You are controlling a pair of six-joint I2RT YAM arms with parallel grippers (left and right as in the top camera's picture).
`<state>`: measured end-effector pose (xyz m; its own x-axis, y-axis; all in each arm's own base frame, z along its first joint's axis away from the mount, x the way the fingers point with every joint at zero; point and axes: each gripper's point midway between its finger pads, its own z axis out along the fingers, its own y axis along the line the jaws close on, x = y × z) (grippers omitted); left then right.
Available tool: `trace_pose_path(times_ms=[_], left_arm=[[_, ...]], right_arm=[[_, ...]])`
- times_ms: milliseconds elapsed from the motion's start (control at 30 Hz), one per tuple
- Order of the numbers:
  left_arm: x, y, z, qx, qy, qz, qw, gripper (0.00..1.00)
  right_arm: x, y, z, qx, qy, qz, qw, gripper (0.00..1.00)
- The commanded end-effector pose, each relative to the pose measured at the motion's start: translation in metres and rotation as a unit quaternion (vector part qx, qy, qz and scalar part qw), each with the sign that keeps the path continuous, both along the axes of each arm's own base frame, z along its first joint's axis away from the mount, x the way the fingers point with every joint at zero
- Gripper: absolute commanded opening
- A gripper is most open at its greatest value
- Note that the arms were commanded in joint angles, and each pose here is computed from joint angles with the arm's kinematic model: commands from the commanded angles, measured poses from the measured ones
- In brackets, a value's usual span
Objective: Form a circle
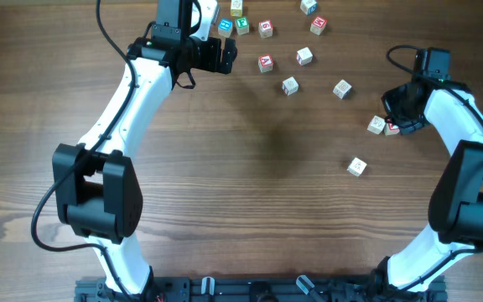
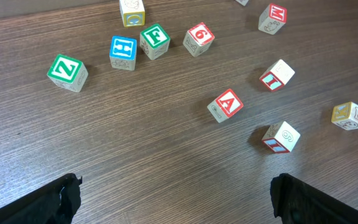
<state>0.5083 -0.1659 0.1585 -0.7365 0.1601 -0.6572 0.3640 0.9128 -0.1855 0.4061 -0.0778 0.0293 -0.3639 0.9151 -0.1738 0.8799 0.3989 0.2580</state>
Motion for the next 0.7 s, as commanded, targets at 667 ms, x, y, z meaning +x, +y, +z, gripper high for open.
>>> trace_pose_path(times_ms=[667], left_arm=[[-0.002,-0.003,-0.006,-0.001,0.008,-0.003,1.0,1.0]], right_arm=[[0.0,0.001,-0.008,-0.011,0.01,0.042,0.999,0.04]])
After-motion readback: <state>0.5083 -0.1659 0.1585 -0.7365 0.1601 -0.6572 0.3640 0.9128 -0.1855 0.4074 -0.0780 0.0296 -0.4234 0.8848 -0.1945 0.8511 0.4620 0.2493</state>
